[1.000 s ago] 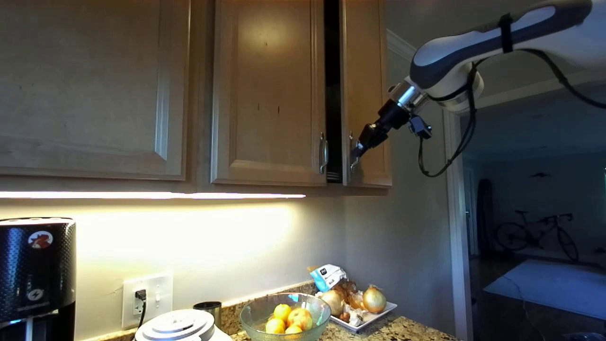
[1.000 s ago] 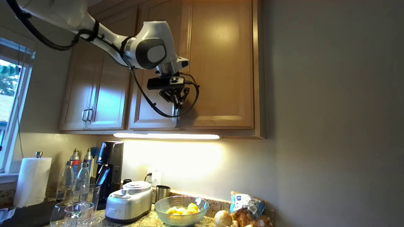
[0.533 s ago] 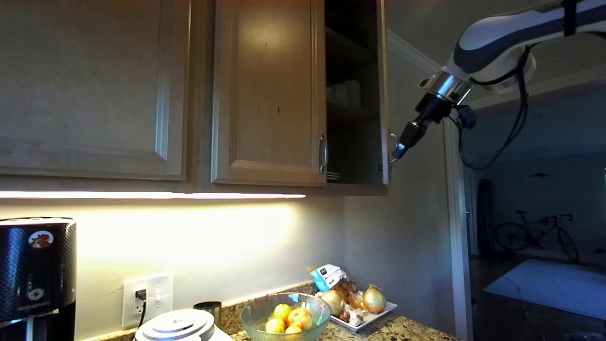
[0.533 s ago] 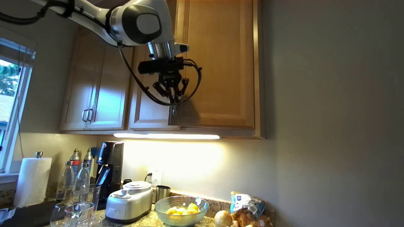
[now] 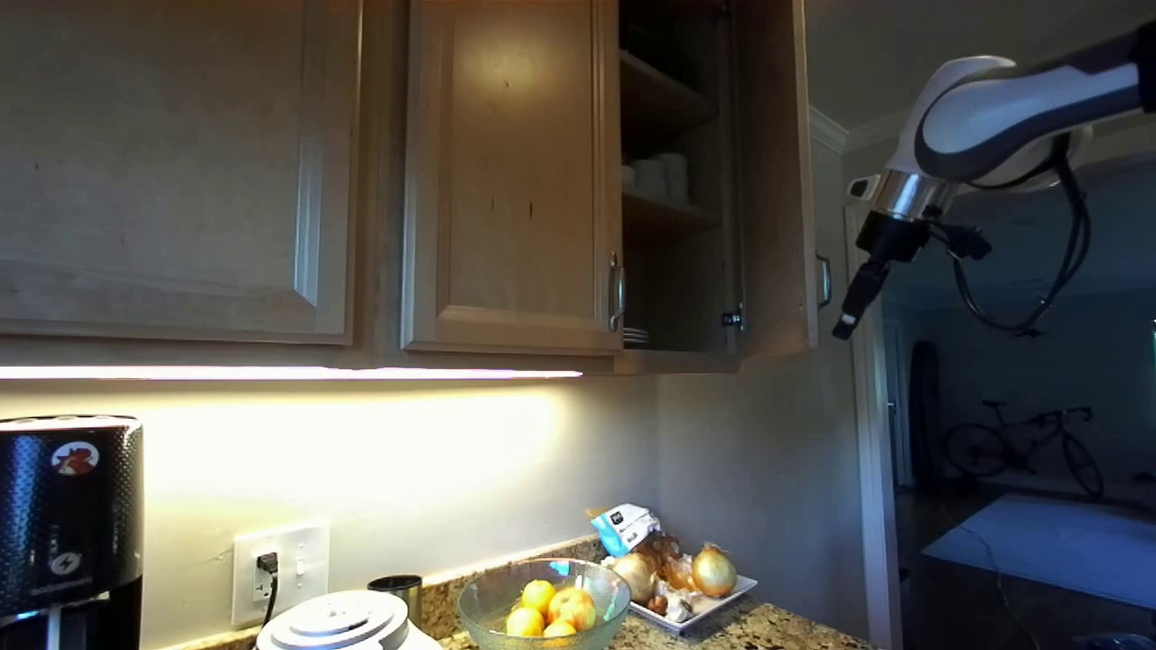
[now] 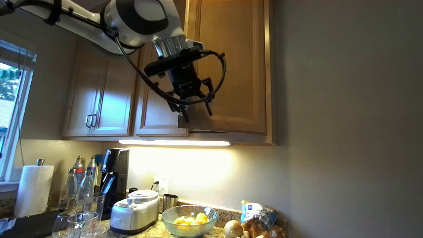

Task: Open the top cupboard doors

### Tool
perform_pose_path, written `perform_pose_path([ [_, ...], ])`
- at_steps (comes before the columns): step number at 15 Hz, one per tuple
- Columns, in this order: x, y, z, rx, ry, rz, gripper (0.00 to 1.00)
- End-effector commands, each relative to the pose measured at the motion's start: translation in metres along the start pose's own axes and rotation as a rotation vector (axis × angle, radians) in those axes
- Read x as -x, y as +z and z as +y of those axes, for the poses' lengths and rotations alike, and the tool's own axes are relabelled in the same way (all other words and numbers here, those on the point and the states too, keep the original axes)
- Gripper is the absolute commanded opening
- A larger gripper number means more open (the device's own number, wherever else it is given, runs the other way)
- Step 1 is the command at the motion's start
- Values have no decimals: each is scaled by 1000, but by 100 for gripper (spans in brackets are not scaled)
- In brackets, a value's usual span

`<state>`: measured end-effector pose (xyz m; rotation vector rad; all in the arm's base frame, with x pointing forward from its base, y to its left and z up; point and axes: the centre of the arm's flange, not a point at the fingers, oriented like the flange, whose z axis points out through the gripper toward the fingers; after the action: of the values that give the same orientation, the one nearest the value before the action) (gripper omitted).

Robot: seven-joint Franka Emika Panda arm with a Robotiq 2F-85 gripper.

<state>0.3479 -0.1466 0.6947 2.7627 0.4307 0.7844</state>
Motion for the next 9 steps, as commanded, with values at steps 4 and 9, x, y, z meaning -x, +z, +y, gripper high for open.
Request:
perform_pose_path([
  [4, 65, 63, -21, 19, -120, -366, 100],
  [9, 62, 68, -75, -217, -267, -502, 100],
])
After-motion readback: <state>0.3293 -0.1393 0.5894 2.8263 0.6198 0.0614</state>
